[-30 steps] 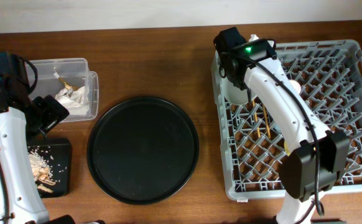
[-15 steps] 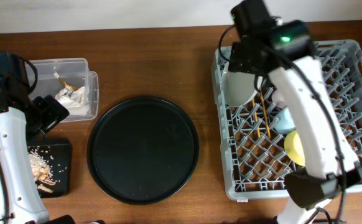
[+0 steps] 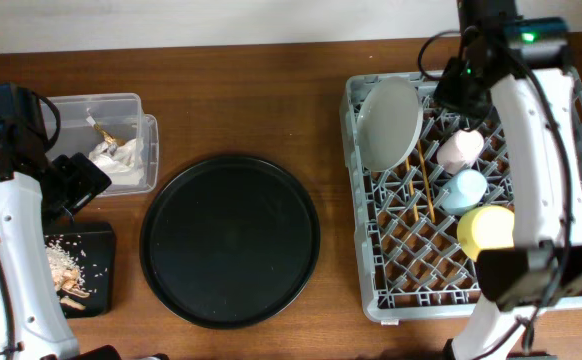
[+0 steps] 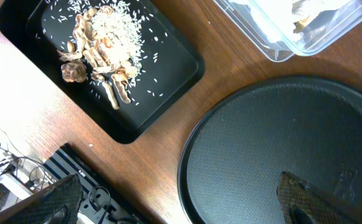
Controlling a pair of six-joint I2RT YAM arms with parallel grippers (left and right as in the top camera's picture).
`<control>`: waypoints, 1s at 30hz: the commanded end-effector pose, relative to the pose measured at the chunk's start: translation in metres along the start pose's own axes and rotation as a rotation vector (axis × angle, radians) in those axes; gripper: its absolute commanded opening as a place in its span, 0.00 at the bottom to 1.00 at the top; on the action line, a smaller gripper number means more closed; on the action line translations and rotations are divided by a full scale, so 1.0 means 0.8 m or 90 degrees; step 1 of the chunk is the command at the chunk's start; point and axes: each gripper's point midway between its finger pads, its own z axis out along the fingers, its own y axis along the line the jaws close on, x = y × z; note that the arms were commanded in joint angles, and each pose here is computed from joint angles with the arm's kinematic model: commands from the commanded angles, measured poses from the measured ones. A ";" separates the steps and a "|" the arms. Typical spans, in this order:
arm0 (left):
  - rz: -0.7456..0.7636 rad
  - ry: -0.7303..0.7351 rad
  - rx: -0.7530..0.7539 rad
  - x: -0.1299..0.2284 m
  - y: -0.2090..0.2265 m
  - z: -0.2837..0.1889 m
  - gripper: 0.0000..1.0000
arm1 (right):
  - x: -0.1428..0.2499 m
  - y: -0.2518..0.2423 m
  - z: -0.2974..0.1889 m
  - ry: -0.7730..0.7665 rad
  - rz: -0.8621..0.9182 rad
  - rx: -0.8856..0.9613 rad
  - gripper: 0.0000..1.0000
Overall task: Sort waste into correct bins and load items into the dishwasher rack
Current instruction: 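Release the plate and move the right gripper toward the yellow bowl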
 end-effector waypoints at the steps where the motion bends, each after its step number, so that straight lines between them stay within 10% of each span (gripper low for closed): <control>1: -0.004 -0.011 0.005 -0.001 0.003 -0.007 0.99 | 0.026 0.042 0.047 0.092 -0.047 -0.091 0.04; 14: -0.004 -0.011 0.005 -0.001 0.003 -0.007 0.99 | 0.036 0.094 -0.015 0.077 -0.115 -0.284 0.04; 30: -0.004 -0.011 0.005 -0.001 0.003 -0.007 0.99 | 0.145 -0.005 -0.169 0.031 -0.199 -0.262 0.04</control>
